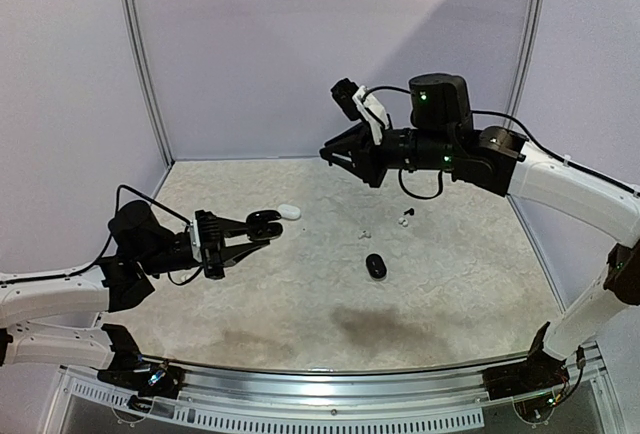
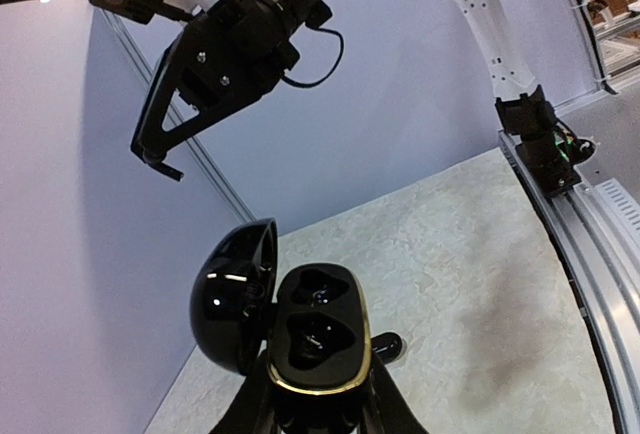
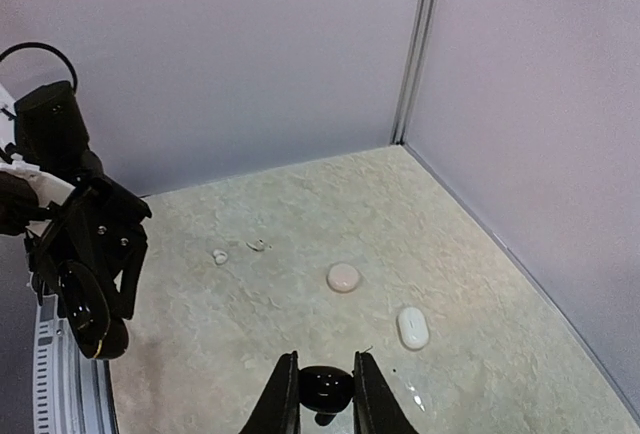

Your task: Insert the wireless bluetooth earbuds into the charging case

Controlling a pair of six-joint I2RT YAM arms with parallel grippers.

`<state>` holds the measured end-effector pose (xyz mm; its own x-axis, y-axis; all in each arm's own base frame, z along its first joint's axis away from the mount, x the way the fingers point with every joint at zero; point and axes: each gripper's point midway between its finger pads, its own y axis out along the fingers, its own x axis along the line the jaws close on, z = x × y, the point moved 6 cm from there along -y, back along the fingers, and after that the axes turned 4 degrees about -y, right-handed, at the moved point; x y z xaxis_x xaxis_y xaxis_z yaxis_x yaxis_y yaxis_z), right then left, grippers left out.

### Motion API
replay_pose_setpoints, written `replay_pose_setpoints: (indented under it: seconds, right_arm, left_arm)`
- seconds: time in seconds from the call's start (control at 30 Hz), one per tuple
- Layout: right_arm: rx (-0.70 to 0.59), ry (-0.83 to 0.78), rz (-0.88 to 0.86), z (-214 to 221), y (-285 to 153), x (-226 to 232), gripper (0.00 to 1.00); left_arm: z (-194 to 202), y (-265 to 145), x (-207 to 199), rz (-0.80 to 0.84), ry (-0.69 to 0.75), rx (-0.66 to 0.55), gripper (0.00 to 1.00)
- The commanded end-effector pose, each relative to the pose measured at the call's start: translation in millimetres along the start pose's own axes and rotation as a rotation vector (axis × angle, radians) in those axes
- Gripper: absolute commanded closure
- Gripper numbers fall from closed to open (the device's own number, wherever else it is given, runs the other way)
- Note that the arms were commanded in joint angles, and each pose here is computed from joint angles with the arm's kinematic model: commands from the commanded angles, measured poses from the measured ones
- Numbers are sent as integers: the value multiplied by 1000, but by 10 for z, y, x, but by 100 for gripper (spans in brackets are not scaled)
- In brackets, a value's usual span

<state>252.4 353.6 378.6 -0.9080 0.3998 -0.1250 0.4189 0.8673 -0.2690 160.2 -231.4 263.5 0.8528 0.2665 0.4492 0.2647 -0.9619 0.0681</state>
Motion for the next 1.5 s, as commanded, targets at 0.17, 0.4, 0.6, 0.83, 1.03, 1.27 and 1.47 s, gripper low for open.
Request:
replay_pose_setpoints:
  seconds: [0.17,0.4,0.6,0.83,1.03,1.27,1.47]
  right_arm:
    - [-255,-94,-124,-307,-191,488,100]
    - [-305,-119,-166,-339,-268,677,100]
    - [-297,-112,-151,-331,-266,677,100]
    - [-276,-111,-121,-303,-269,697,100]
    - [-299,-106,-112,-311,-261,834,100]
    - [-358,-61,-134,-301,-109,907,100]
    - [-370,-74,-170,-272,70,1019,100]
  left_arm:
    - [-200,56,-25,20,52,-74,100]
    - [-222,56,-62,35,86,-88,100]
    - [-234,46,-118,77,150,-102,100]
    - [-227,59,-121,65,162,-83,100]
    - [-196,102,27,-42,-66,-18,100]
    - [-181,107,98,-113,-246,2,100]
    - [-204,103,131,-137,-281,-3,100]
